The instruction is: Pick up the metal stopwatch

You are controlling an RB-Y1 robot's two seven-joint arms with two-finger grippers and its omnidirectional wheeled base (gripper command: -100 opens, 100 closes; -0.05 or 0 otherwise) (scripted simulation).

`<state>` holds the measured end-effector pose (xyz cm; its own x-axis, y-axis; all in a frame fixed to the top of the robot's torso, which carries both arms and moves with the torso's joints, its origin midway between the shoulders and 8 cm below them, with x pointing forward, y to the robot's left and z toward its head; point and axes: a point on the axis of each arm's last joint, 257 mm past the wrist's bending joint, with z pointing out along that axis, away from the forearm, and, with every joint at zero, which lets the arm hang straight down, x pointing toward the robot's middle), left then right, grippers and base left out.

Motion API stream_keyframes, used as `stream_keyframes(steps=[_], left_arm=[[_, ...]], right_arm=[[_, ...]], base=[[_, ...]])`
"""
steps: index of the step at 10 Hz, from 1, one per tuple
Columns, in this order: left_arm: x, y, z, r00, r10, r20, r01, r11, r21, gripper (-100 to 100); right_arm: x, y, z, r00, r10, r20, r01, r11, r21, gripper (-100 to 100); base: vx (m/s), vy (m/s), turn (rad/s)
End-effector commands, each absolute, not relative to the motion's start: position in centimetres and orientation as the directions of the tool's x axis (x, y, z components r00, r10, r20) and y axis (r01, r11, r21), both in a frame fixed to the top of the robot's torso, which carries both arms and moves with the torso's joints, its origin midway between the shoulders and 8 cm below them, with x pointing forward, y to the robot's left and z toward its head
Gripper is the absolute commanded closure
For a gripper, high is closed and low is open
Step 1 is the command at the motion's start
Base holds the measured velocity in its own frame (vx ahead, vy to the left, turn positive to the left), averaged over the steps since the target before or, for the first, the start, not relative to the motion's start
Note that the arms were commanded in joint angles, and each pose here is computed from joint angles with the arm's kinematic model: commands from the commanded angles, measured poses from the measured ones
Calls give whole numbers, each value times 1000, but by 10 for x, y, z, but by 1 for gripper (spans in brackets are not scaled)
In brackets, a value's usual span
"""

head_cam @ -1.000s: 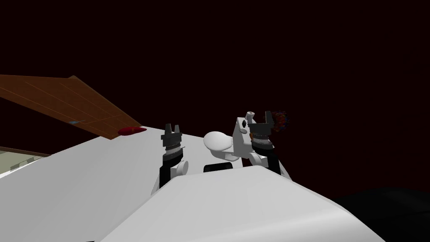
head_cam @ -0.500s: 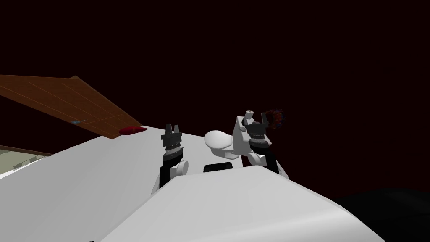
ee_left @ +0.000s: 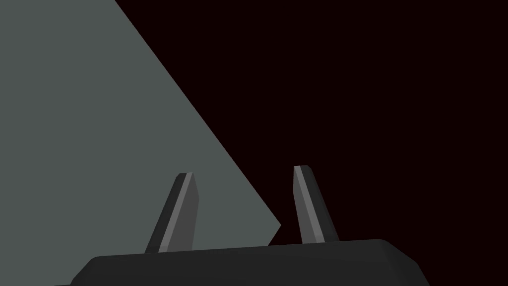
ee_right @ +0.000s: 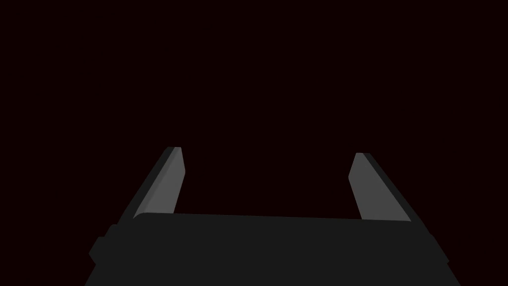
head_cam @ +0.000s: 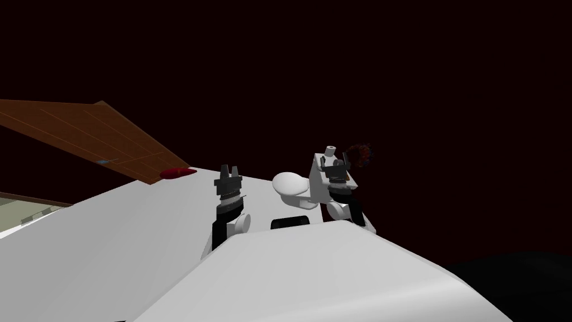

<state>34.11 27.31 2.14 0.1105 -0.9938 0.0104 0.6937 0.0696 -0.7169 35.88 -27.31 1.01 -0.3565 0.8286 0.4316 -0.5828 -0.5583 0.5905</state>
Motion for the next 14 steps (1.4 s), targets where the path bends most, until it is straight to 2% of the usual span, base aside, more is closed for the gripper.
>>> stream_keyframes(steps=[1, 6, 14], left_arm=[[341, 273, 21, 111, -994, 10, 694, 70, -717, 0], [341, 273, 21, 111, -994, 10, 694, 70, -717, 0], [341, 273, 21, 111, -994, 10, 694, 70, -717, 0]], right_arm=[[367, -274, 1, -394, 766, 508, -534, -641, 551, -100], [380, -275, -17, -453, 621, 639, -435, -780, 450, -100], [405, -275, -58, -492, 266, 829, -239, -957, 165, -100]], base=[[-51, 22, -11], [-50, 17, -7], [-38, 12, -9]])
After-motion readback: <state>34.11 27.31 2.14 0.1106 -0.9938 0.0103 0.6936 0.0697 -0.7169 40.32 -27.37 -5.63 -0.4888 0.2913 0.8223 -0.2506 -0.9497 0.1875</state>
